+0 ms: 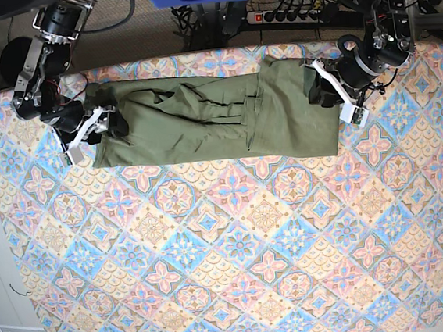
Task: Layout the t-shirt on the table in an organized manner, then fold the t-shirt properly
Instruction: 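Lower the right gripper and grasp the strip's end near it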
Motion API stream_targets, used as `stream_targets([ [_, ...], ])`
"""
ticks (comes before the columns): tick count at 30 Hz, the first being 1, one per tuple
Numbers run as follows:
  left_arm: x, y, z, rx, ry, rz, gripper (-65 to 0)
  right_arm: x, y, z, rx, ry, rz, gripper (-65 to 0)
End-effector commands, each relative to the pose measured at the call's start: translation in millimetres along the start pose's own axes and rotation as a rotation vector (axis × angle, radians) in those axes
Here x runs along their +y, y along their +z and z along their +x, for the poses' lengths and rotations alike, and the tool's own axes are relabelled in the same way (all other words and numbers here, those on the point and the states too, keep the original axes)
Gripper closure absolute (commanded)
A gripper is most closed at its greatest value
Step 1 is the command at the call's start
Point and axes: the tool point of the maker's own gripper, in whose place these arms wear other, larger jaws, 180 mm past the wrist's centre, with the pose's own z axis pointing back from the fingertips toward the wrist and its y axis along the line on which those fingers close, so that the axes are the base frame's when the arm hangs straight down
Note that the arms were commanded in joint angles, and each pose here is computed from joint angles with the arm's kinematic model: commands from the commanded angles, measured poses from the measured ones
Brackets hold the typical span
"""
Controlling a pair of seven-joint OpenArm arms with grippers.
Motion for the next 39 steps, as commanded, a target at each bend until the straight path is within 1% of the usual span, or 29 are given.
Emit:
stream_targets([
  [1, -0.4, 3.5, 9.3, -0.036, -0.010, -0.005, -16.2, -3.9, 1.2, -8.5, 0.037, -0.002, -0.014, -46.0],
  [4, -0.4, 3.5, 9.3, -0.036, -0.010, -0.005, -16.2, -3.2, 2.8, -17.0, 0.054, -0.006, -0.014, -46.0],
  [10, -0.4, 3.5, 9.3, -0.036, -0.010, -0.005, -16.2, -1.9, 10.2, -41.3, 0.129, -0.005, -0.023, -46.0],
  [12, -0.3, 3.5, 10.0, -0.037, -0.011, -0.004, -16.2, -0.5, 14.0, -42.6, 0.128, 0.006, -0.029, -45.9],
  [15, -0.8, 3.4, 10.1, -0.038, -0.009, -0.006, -16.2, 1.0, 16.1, -44.4, 0.131, 0.014, -0.031, -43.2],
  [18, -0.8, 3.4, 10.1, -0.038, -0.009, -0.006, -16.2, 11.9, 6.8, -43.8, 0.144, 0.037, 0.004, -38.2],
  [20, -0.8, 3.4, 10.1, -0.038, -0.009, -0.006, -16.2, 16.9, 3.6, -44.9, 0.152, 0.047, 0.018, -36.2],
  [31, -0.8, 3.4, 10.1, -0.038, -0.009, -0.006, -16.2, 18.9, -18.3, -45.8, 0.171, -0.016, 0.065, -36.0],
  [36, 0.1, 3.8, 10.3, -0.040, -0.008, -0.004, -16.2, 32.2, -24.8, -51.6, 0.186, -0.015, 0.095, -35.9],
  [37, 0.6, 4.0, 10.7, -0.042, -0.007, -0.002, -16.2, 34.3, -25.6, -52.6, 0.190, -0.012, 0.101, -35.3],
  [38, 0.6, 4.0, 10.7, -0.042, -0.007, -0.002, -16.2, 36.7, -26.7, -53.8, 0.194, -0.009, 0.107, -33.1],
  [39, 1.0, 4.2, 10.8, -0.042, -0.007, -0.001, -16.2, 38.3, -27.5, -54.1, 0.197, -0.005, 0.111, -29.3],
])
